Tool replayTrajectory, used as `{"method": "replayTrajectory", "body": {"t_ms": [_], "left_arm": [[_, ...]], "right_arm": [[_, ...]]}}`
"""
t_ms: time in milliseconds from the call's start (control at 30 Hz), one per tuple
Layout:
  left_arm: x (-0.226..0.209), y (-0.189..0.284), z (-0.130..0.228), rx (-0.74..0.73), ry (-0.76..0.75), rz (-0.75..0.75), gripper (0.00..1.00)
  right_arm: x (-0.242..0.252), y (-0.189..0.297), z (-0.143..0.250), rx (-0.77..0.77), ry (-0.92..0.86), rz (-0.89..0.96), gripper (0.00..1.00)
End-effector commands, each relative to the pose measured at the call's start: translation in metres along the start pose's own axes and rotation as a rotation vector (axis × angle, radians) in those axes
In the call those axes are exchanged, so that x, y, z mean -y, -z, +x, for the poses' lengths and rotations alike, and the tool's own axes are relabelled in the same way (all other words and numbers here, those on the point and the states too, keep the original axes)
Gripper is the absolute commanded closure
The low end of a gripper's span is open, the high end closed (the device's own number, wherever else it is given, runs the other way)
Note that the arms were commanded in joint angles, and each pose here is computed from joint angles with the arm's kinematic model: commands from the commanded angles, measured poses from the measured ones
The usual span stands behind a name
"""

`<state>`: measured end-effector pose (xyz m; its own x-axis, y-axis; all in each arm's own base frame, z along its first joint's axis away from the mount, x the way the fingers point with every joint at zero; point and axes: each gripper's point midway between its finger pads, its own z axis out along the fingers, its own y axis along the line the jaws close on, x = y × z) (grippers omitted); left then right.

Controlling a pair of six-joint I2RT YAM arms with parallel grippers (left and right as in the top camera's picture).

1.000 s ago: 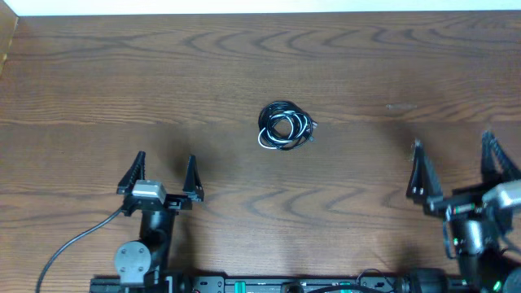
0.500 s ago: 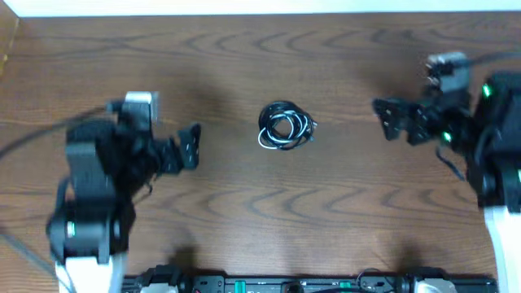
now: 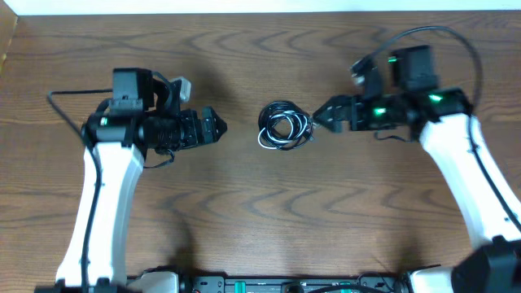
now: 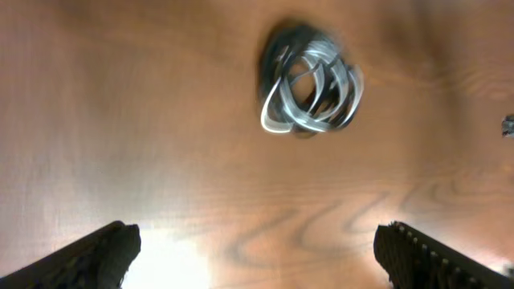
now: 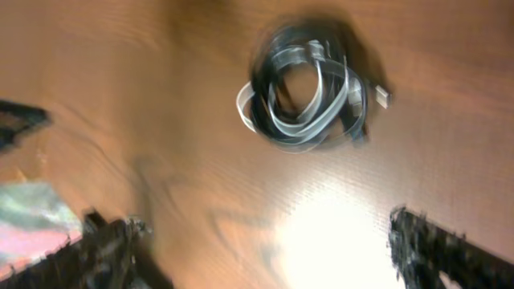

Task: Untangle cables
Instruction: 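Move both grippers toward the tangled cable bundle from either side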

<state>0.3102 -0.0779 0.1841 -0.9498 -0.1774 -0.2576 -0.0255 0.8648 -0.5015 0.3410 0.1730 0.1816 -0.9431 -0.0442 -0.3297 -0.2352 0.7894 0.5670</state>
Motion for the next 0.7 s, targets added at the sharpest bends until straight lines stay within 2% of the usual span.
{"method": "replayTrajectory", "body": {"t_ms": [0, 300, 433, 667], "left_arm": [[-0.01, 0.001, -0.011, -0.048, 0.038, -0.107, 0.01], [0.007, -0.025, -0.023, -0.066, -0.019, -0.063, 0.01], [0.015, -0.028, -0.024, -0.062, -0.044, -0.051, 0.01], [0.025, -0.032, -0.03, -0.032, -0.051, -0.035, 0.01]], "right_arm": [[0.005, -0.004, -0.02, -0.002, -0.021, 0.165, 0.01], [0.006, -0.044, -0.033, -0.06, -0.045, 0.185, 0.01], [0.011, -0.07, -0.02, -0.124, -0.13, 0.201, 0.15], [0.026, -0.117, -0.01, -0.176, -0.257, 0.239, 0.32]]}}
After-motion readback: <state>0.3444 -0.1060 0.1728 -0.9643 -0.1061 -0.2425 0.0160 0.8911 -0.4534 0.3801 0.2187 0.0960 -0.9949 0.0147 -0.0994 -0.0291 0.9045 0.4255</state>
